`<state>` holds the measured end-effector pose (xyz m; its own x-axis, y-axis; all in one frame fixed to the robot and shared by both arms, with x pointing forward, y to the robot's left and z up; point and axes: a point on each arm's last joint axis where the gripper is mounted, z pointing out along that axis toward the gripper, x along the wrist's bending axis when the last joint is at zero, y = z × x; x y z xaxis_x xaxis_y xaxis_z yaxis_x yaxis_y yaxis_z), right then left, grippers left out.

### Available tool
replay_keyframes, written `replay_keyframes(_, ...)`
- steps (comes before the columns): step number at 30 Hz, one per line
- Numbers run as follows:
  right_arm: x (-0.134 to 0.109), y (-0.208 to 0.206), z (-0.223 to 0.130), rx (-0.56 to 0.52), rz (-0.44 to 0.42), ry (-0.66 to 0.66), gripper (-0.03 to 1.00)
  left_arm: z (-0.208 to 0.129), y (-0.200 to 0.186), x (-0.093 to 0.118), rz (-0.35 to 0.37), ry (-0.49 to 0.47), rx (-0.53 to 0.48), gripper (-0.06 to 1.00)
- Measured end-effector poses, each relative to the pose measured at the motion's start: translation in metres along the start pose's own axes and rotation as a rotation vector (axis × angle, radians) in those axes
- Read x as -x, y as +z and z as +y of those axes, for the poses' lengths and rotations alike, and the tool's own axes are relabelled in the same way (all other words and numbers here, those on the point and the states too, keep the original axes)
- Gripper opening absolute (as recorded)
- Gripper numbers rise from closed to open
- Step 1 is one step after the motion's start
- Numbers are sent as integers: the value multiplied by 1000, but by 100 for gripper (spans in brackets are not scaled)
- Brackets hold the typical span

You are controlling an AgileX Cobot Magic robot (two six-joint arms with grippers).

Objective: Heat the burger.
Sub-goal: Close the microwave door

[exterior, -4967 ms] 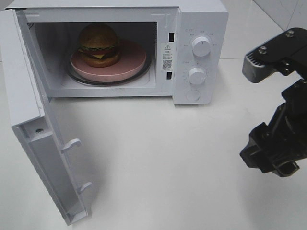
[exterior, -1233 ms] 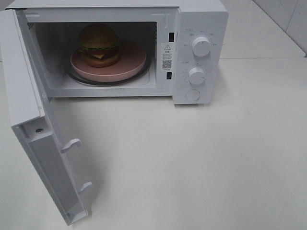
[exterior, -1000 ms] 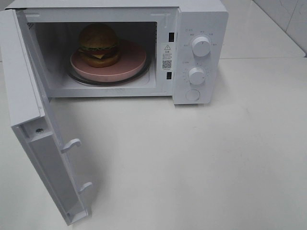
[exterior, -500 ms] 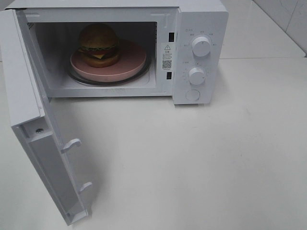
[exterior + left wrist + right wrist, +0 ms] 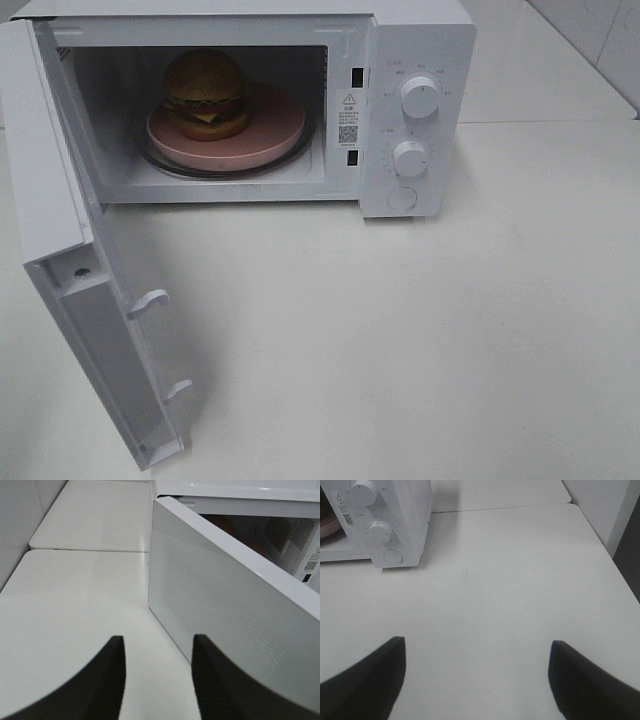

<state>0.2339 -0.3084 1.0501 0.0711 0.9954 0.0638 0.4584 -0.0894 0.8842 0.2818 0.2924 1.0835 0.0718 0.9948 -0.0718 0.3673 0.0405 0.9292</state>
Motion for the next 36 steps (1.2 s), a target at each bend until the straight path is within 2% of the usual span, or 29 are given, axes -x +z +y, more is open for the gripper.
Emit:
replay_keyframes(1, 0, 0, 0, 0, 0, 0, 76, 1, 4, -1, 2, -2, -17, 28)
replay_keyframes(2, 0, 0, 0, 0, 0, 0, 76, 3, 13, -2, 5, -6, -54, 16)
replay_keyframes(3, 0, 0, 0, 0, 0, 0, 76, 3, 13, -2, 5, -6, -54, 16)
replay_keyframes(5, 0, 0, 0, 0, 0, 0, 76, 4, 24, -3, 8, -9, -106, 2)
replay_keyframes(6, 0, 0, 0, 0, 0, 0, 76, 4, 28, -3, 9, -8, -118, 0)
replay_keyframes(13, 0, 0, 0, 0, 0, 0, 76, 4, 48, -7, 24, 19, -88, 0)
replay_keyframes(19, 0, 0, 0, 0, 0, 0, 76, -11, 65, -11, 44, 106, 34, 0)
replay_keyframes(23, 0, 0, 0, 0, 0, 0, 76, -19, 71, -13, 56, 108, 83, 0)
replay_keyframes(24, 0, 0, 0, 0, 0, 0, 76, -25, 74, -15, 70, 102, 121, 0)
replay_keyframes(30, 0, 0, 0, 0, 0, 0, 76, -42, 80, -19, 100, 80, 172, 0)
replay_keyframes(36, 0, 0, 0, 0, 0, 0, 76, -40, 80, -21, 118, 82, 230, 0)
